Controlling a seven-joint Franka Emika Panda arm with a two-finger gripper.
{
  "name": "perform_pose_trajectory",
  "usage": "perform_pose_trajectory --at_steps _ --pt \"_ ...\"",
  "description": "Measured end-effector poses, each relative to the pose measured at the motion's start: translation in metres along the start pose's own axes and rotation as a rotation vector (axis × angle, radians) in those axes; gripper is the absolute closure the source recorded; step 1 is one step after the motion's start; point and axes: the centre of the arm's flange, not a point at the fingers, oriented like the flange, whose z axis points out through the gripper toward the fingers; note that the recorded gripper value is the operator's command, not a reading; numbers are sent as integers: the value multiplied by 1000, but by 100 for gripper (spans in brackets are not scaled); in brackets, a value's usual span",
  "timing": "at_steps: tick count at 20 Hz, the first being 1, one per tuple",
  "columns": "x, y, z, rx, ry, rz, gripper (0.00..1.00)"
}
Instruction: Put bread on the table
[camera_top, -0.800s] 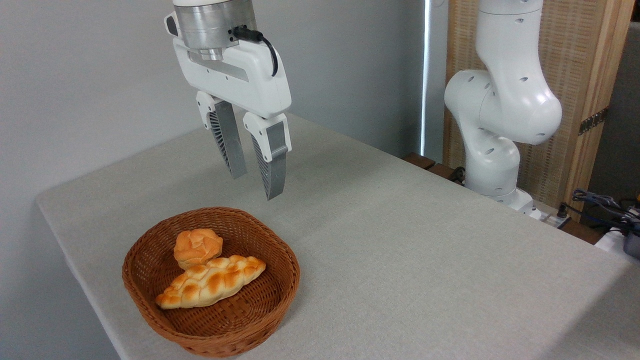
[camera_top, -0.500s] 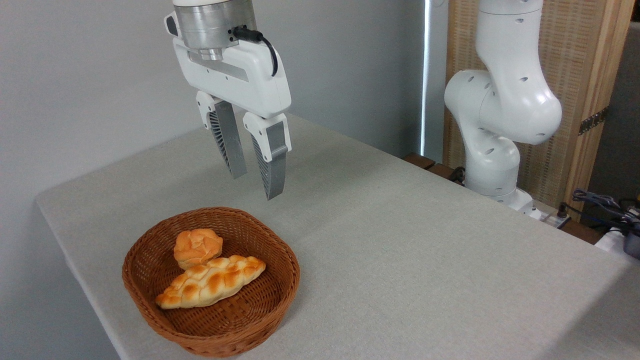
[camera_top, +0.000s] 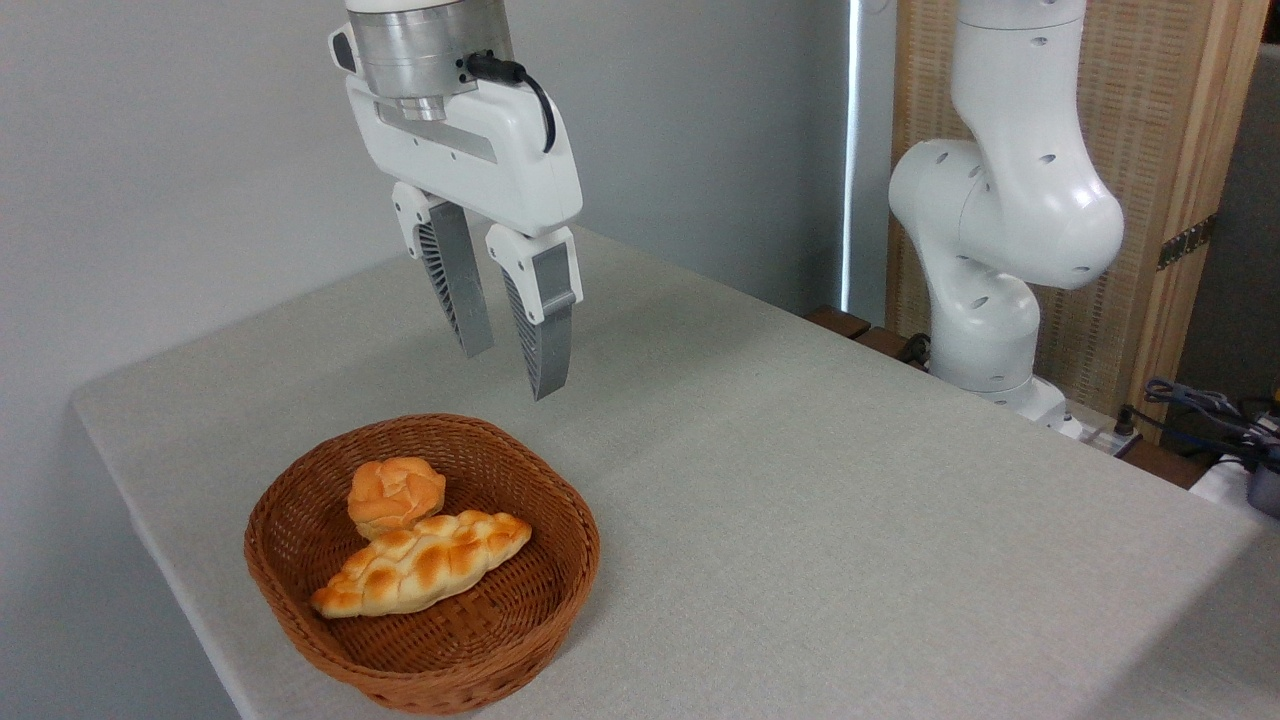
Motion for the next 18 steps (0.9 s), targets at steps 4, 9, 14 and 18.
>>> perform_pose_trajectory --at_steps 4,9,14,18 --pt "1 1 0 -8 6 0 0" --pt "2 0 -1 -1 15 0 0" --pt "15 0 -1 35 60 14 0" --pt "33 3 1 72 112 36 0"
